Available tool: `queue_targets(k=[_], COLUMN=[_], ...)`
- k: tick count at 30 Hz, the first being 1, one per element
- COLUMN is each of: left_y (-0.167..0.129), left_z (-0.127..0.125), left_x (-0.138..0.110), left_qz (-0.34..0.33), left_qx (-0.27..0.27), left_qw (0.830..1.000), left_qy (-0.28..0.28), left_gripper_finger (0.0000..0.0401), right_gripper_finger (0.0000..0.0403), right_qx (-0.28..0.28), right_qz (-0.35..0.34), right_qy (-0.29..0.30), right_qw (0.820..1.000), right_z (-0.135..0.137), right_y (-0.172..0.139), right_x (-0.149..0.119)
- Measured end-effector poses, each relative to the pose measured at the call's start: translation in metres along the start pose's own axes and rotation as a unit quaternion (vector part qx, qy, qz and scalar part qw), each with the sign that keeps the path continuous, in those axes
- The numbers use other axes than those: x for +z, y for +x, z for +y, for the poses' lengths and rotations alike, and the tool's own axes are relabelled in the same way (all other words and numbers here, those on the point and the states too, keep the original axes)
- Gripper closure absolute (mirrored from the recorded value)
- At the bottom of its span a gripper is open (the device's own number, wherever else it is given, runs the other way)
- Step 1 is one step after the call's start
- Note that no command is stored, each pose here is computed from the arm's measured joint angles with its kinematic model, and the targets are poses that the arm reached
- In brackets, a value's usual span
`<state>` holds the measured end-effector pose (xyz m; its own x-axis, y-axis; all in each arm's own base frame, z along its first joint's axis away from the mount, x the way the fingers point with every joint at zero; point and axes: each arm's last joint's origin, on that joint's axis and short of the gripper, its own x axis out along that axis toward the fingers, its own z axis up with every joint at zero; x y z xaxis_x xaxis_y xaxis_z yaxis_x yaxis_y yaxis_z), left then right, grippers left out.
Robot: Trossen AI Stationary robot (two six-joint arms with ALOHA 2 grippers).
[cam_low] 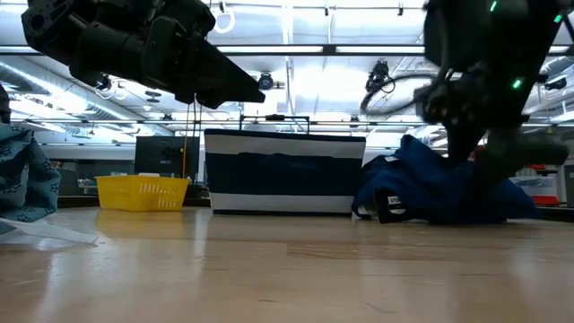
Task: Pick & place medical supplies in basket/bin
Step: Put the blue patient gown into the blue bin
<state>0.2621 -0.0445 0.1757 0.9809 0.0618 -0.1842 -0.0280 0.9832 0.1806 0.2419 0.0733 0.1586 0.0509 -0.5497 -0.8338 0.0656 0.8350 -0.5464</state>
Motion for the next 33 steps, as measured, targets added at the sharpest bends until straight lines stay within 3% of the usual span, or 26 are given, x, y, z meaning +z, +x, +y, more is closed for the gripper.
queue_targets(k=[14, 18, 22, 29, 33], left_y=[0.000, 0.000, 0.000, 0.000, 0.000], left_z=[0.000, 0.000, 0.000, 0.000, 0.000], left_x=[0.000, 0.000, 0.000, 0.000, 0.000], left_qz=[0.001, 0.001, 0.000, 0.000, 0.000], left_qx=[0.000, 0.000, 0.000, 0.000, 0.000], left_qw=[1.000, 1.000, 1.000, 1.000, 1.000], left_qy=[0.001, 0.001, 0.001, 0.001, 0.003], left_gripper_finger=[0.0082, 0.0082, 0.0082, 0.0082, 0.0082], right_gripper_finger=[0.0094, 0.0110, 0.0172, 0.0380, 0.0390], right_qx=[-0.029, -0.035, -0.032, -0.012, -0.014], right_qz=[0.039, 0.041, 0.045, 0.053, 0.055], right_qy=[-0.010, 0.019, 0.061, 0.091, 0.111], right_qw=[0.999, 0.998, 0.997, 0.994, 0.992], right_z=[0.016, 0.017, 0.017, 0.019, 0.020], right_y=[0.044, 0.047, 0.047, 0.049, 0.048], right_x=[0.016, 0.016, 0.016, 0.016, 0.015])
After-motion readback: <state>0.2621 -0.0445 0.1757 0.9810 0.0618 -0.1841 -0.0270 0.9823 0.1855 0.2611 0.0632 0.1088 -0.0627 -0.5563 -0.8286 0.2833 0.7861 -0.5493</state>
